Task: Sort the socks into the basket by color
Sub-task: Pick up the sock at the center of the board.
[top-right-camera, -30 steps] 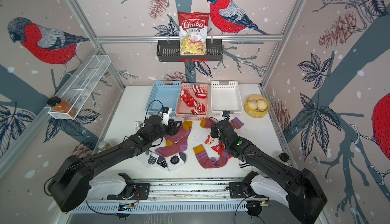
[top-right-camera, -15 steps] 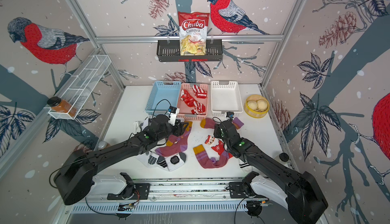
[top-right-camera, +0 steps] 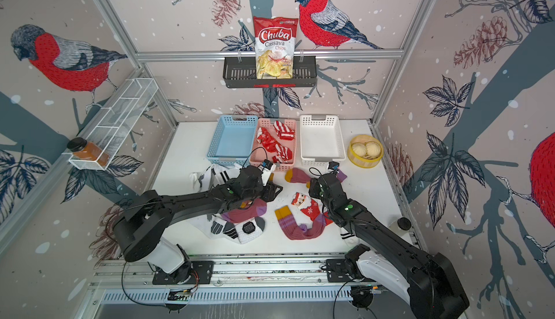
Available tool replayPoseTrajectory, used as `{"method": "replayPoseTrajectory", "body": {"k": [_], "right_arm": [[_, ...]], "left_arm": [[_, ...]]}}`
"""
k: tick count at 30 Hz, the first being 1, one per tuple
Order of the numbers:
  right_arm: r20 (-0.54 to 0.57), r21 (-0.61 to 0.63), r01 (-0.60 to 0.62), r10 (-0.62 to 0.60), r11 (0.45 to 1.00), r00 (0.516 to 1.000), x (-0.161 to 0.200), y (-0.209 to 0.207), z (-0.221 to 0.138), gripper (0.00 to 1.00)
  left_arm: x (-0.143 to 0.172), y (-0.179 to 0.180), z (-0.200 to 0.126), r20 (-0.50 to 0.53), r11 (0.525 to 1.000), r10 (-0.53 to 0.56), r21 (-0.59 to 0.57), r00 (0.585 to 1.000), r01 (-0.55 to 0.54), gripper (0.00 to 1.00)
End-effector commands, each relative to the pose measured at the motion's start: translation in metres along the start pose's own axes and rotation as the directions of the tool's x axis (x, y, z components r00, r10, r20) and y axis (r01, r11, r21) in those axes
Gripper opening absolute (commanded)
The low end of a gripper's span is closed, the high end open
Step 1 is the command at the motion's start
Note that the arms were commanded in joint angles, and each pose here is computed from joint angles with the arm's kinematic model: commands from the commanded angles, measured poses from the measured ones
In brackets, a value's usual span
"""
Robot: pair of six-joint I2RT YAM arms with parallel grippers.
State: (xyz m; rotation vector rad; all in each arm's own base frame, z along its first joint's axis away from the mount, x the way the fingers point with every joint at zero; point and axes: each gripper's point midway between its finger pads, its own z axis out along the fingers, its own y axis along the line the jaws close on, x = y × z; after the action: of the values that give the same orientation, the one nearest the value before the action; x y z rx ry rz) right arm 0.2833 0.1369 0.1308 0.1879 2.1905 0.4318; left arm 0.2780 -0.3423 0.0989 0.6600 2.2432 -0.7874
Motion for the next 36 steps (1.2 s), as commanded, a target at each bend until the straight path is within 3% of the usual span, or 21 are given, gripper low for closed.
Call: {"method": "replayPoseTrajectory", "body": {"k": [1, 15, 36], "right_arm": [[0.008, -0.008, -0.015, 0.015, 1.0, 1.0, -0.002, 0.0, 0.0, 0.52], [0.003, -0.01, -0.018, 0.018, 1.0, 1.0, -0.001, -0.001, 0.001, 0.53], [0.001, -0.002, -0.018, 0.018, 1.0, 1.0, 0.0, -0.005, 0.0, 0.53]], "left_arm": [[0.0, -0.018, 0.008, -0.007, 0.997, 0.016, 0.077, 1.0, -0.015, 0.57], [0.027, -0.035, 0.044, -0.118, 0.989, 0.026, 0.148, 0.993, -0.009, 0.54], [0.041, -0.047, 0.068, -0.171, 0.982, 0.032, 0.187, 0.985, 0.0, 0.51]]}}
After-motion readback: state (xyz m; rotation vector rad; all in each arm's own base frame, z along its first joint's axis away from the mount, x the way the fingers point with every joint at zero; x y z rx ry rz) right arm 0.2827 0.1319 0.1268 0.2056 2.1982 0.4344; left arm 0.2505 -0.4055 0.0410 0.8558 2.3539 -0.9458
